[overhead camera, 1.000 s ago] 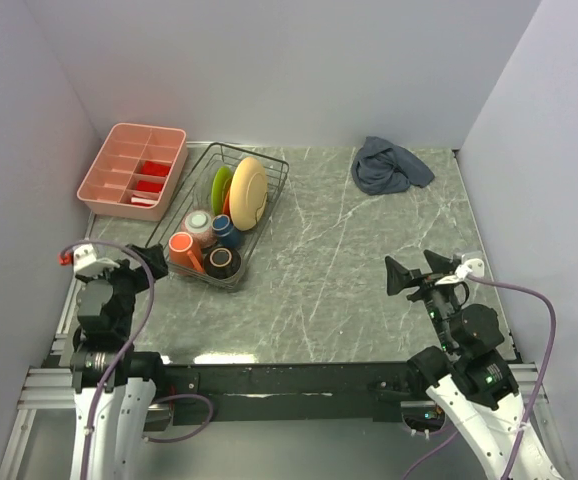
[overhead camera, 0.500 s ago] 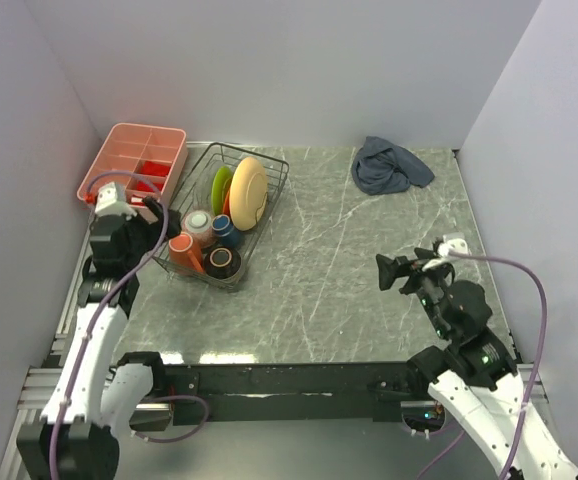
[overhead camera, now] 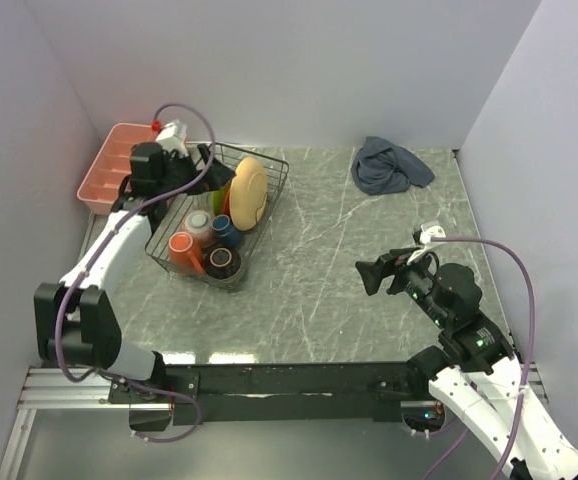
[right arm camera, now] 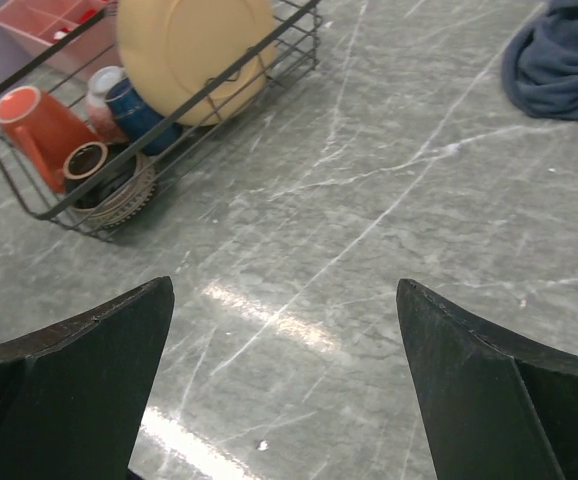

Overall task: Unload the mixed dishes from the dish rack
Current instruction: Pick up the plate from the dish rack.

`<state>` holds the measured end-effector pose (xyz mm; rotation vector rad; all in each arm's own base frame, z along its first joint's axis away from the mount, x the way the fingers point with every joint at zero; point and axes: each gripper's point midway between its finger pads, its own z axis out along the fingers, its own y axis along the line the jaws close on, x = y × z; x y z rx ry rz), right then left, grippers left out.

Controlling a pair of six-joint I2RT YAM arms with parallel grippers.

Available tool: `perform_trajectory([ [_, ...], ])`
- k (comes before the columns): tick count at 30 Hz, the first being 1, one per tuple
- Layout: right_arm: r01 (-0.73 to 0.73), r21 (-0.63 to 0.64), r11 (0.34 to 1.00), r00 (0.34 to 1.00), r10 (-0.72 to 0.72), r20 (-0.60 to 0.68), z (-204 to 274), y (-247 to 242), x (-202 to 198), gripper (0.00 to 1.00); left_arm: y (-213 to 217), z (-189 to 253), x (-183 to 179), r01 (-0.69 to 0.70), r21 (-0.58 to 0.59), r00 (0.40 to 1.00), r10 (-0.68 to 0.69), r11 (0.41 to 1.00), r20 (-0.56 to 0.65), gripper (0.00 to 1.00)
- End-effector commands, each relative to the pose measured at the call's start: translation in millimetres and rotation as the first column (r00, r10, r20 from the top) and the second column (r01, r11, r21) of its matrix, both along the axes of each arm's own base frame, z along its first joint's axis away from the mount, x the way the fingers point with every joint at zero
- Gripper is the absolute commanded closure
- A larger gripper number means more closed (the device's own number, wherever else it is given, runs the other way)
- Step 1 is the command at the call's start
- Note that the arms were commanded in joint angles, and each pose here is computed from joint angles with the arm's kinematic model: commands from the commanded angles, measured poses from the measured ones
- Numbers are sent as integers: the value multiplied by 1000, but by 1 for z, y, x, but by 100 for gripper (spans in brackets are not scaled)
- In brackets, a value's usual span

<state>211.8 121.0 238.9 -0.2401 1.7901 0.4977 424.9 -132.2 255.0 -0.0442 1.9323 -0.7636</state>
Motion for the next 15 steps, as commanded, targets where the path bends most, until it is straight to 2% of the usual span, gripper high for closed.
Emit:
perform_trajectory([
  [1,-78,59,995,996,75,50,28,15,-5,0,-36,28,4,174,-7,983,-173,985,61,1],
  [9,-97,122,988,994,102,-36,13,29,-2,0,-57,1,22,294,-47,955,-295,955,-19,12],
  [15,-81,101,992,989,93,-115,-2,31,3,0,-64,-9,30,334,-64,939,-338,940,-63,28],
])
